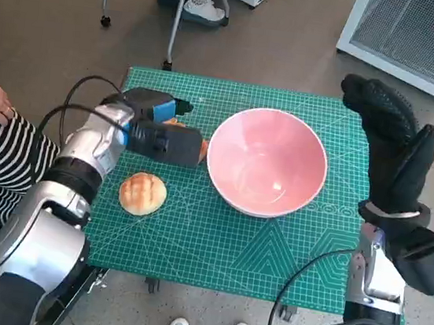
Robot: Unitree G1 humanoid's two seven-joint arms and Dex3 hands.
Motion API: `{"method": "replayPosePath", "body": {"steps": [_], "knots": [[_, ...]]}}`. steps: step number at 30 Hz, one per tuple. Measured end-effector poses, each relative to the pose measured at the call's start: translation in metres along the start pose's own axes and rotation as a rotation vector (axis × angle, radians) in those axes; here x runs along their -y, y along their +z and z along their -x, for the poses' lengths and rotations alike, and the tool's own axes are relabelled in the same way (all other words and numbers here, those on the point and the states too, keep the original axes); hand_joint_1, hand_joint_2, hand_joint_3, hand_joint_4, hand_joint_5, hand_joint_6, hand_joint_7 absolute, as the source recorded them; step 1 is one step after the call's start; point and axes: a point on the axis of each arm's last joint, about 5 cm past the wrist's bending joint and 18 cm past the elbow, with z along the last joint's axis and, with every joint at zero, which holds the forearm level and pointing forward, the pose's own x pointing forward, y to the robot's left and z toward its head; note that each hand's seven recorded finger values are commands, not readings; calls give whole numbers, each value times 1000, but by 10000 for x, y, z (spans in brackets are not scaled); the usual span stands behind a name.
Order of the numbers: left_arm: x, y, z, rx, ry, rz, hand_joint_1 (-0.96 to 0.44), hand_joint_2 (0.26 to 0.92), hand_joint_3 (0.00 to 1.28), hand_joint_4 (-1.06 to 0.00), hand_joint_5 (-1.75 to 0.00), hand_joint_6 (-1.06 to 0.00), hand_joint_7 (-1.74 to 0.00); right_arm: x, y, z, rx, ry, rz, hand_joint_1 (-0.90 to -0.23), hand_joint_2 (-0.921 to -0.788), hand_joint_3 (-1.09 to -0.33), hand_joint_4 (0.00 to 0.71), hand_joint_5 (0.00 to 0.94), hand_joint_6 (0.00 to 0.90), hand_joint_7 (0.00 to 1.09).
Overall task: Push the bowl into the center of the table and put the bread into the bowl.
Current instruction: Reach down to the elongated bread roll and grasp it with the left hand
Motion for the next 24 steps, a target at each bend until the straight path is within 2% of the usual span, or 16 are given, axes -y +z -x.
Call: {"method": "replayPosePath", "body": {"steps": [6, 13, 14, 15, 16, 17, 20, 24], "knots": [[88, 4, 8, 23, 14, -51, -75, 846, 16, -871, -96, -812, -134, 4, 9, 2, 5, -4, 4, -734, -921, -811, 170, 0, 85, 463], [120, 12, 6, 19, -2, -90, -73, 862, 11, -915, -120, -840, -170, 9, 24, 0, 11, -2, 9, -734, -921, -814, 170, 0, 85, 465], [124, 18, 4, 17, -5, -94, -178, 884, 45, -922, -146, -768, -564, 10, 26, 2, 11, -2, 9, -734, -921, -815, 170, 0, 85, 465], [130, 26, 1, 15, -8, -100, -214, 891, 62, -912, -179, -736, -710, 13, 27, 6, 11, -2, 10, -734, -921, -815, 170, 0, 85, 465], [135, 34, -2, 13, -11, -105, -267, 902, 88, -869, -284, -689, -923, 14, 28, 10, 11, -2, 11, -734, -921, -816, 170, 0, 85, 466], [140, 41, -5, 12, -13, -108, -171, 909, 98, -799, -604, -630, -1045, 16, 28, 13, 10, -2, 12, -734, -921, -816, 170, 0, 84, 466], [149, 55, -9, 11, -17, -123, -57, 917, 120, -697, -1001, -554, -1204, 19, 28, 32, 7, -3, 13, -736, -921, -816, 168, 0, 81, 466], [159, 58, -10, 7, -20, -146, -16, 920, 127, -660, -1148, -528, -1256, 23, 31, 63, 3, -4, 17, -741, -921, -815, 166, 0, 80, 466]]}}
